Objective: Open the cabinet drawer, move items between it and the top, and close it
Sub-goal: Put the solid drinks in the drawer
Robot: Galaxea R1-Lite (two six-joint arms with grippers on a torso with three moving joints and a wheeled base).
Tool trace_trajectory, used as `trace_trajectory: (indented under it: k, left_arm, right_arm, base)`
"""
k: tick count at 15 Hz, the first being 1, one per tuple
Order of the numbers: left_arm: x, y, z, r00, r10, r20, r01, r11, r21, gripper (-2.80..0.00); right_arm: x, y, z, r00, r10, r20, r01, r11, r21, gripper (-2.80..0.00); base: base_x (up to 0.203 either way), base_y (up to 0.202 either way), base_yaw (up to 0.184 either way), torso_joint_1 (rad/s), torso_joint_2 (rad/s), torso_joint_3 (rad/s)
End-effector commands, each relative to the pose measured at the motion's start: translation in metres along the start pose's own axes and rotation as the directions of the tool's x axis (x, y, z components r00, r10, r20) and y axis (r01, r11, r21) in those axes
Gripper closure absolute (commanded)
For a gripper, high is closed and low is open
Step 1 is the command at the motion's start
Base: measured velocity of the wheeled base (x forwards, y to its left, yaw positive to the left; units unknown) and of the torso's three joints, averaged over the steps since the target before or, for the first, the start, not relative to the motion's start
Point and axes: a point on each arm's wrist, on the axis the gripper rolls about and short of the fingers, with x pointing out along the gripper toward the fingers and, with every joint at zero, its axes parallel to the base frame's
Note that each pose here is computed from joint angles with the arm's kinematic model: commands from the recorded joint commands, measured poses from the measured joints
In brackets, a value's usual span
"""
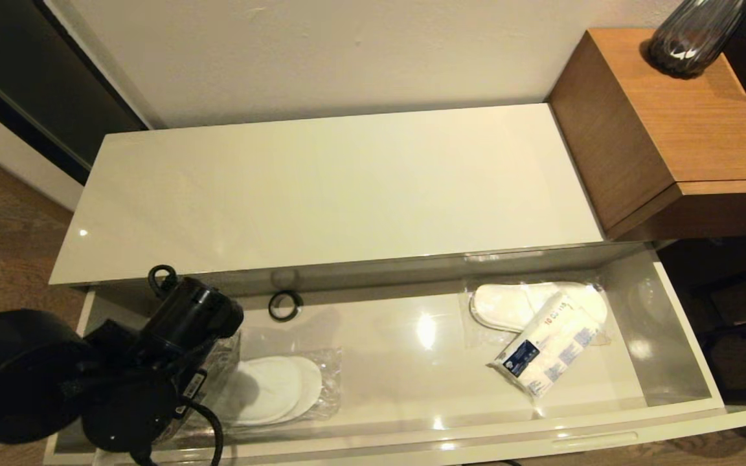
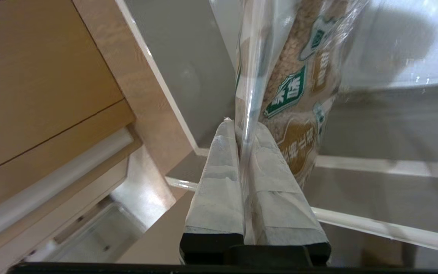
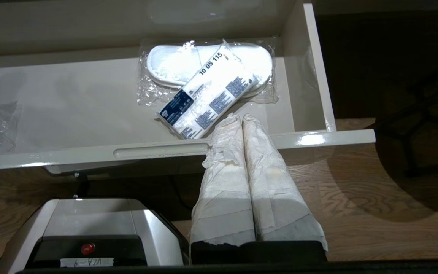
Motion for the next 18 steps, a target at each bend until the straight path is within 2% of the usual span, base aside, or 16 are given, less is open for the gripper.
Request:
trace_trajectory:
  k: [1,3,4,7,10,12,14,16,18]
  left_arm:
    - [0.012,-0.013,0.001,0.999,0.01,-0.036,-0.008,0.999,0.037,0.0]
    - [0.022,-0.025,0.008,1.0,0.012,-0.025,-0.012,1.0,0.021,0.0]
    - [0.028,-0.032,0.01,1.0,0.015,-0.024,-0.014,1.0,0.019,-2.8]
    - [0.042,-0.049,0.012,0.997,0.068,-0.023,-0.069,0.997,-0.024,-2.8]
    - [0.041,-0.048,0.02,0.997,0.073,-0.007,-0.073,0.994,-0.081,-2.8]
    - [0.03,-0.037,0.026,0.997,0.066,0.029,-0.062,0.99,-0.124,-2.8]
    - [0.006,-0.021,0.032,0.994,0.044,0.097,-0.028,0.986,-0.165,-2.8]
    - [-0.029,-0.004,0.039,0.983,0.006,0.185,0.03,0.981,-0.19,-2.8]
    - [-0.05,0.012,0.046,0.973,-0.007,0.232,0.059,0.974,-0.218,-2.8]
  right_arm:
    - [0.0,0.0,0.0,1.0,-0.001,-0.002,0.001,1.0,-0.001,0.0]
    - [0.0,0.0,0.0,1.0,0.001,-0.002,-0.001,1.0,-0.001,0.0]
    - [0.0,0.0,0.0,1.0,0.001,-0.002,-0.001,1.0,-0.001,0.0]
    - [0.0,0.0,0.0,1.0,0.001,-0.004,-0.001,1.0,-0.001,0.0]
    - [0.0,0.0,0.0,1.0,0.001,-0.002,-0.001,1.0,-0.001,0.0]
    - [0.0,0.0,0.0,1.0,0.001,-0.002,-0.001,1.0,-0.001,0.0]
    - [0.0,0.0,0.0,1.0,0.0,-0.003,0.0,1.0,-0.001,0.0]
    - [0.0,0.0,0.0,1.0,0.001,-0.002,-0.001,1.0,-0.001,0.0]
    - [0.0,0.0,0.0,1.0,0.002,-0.003,-0.002,1.0,-0.001,0.0]
  base:
    - [0.0,0.0,0.0,0.0,0.0,0.0]
    - [0.0,0.0,0.0,0.0,0.0,0.0]
    - [0.0,0.0,0.0,0.0,0.0,0.0]
    - [0.0,0.0,0.0,0.0,0.0,0.0]
    - [0.0,0.0,0.0,0.0,0.0,0.0]
    - [0.0,0.0,0.0,0.0,0.0,0.0]
    - [0.0,0.0,0.0,0.0,0.0,0.0]
    - [0.0,0.0,0.0,0.0,0.0,0.0]
    - [0.0,0.0,0.0,0.0,0.0,0.0]
